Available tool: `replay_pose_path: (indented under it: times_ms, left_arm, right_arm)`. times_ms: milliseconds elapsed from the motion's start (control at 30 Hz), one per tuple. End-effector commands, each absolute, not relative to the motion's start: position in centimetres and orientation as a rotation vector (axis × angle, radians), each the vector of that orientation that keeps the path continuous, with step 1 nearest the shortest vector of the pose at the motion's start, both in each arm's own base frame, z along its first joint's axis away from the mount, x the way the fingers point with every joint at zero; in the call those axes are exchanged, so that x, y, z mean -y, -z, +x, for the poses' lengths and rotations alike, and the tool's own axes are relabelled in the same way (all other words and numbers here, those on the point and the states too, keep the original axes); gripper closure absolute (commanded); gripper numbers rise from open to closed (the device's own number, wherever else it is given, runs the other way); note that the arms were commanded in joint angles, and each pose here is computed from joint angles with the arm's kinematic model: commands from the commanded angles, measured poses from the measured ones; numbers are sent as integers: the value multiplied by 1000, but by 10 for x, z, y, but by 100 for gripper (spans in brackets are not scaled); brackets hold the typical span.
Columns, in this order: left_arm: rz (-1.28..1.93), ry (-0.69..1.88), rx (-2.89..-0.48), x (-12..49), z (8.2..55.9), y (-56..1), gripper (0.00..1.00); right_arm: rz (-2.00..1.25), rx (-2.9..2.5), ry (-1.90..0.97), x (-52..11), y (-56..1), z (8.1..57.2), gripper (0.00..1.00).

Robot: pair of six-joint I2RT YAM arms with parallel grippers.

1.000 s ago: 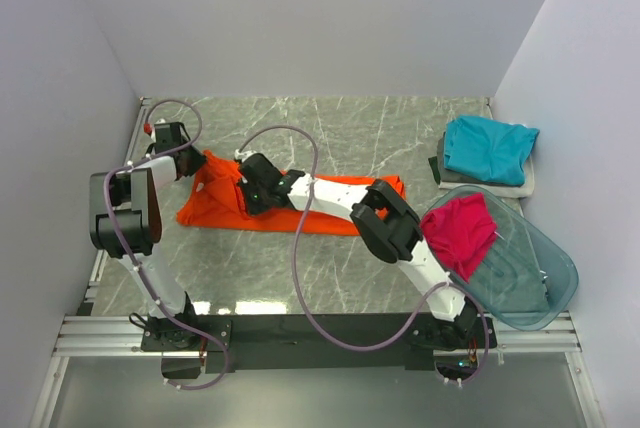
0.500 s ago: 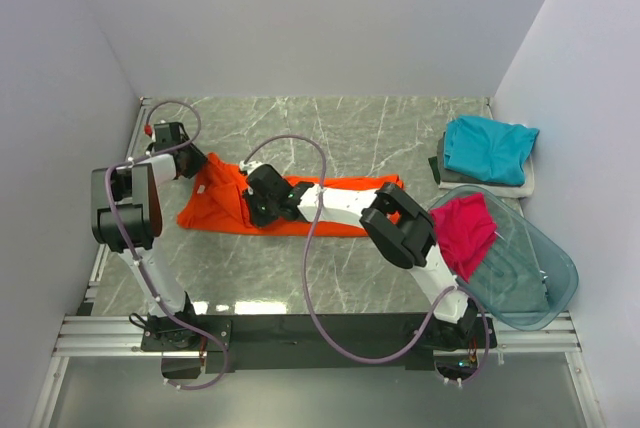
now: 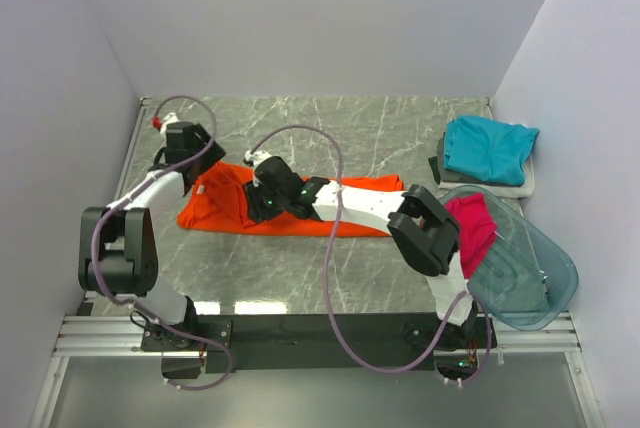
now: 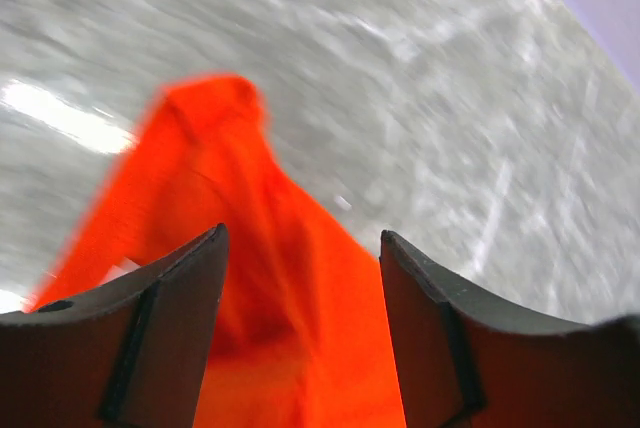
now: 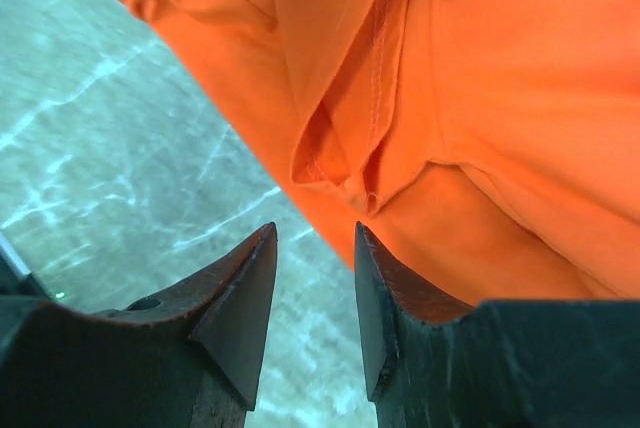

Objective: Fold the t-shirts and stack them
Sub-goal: Fold the tshirt

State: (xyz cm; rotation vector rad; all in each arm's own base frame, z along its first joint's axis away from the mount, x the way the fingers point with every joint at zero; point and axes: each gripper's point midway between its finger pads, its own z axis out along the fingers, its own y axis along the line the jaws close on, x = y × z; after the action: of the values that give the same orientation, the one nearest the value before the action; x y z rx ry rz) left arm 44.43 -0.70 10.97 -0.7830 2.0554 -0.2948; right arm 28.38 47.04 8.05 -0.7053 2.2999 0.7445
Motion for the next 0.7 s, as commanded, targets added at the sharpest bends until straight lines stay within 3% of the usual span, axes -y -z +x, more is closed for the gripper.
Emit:
replay_pose_path:
  times_ms: [0, 267, 667]
  left_arm:
    - [-750, 251, -2097, 24, 422, -105, 32]
    - [-733, 223, -2261, 35, 400, -74, 33]
    - [-643, 119, -2348, 54, 405, -61, 34]
  right_arm:
    - [-624, -2222, -750, -451, -121, 299, 56]
    - [-492, -2229, -731, -399, -127, 318, 56]
    - [-356, -2263, -676, -338, -110, 319, 56]
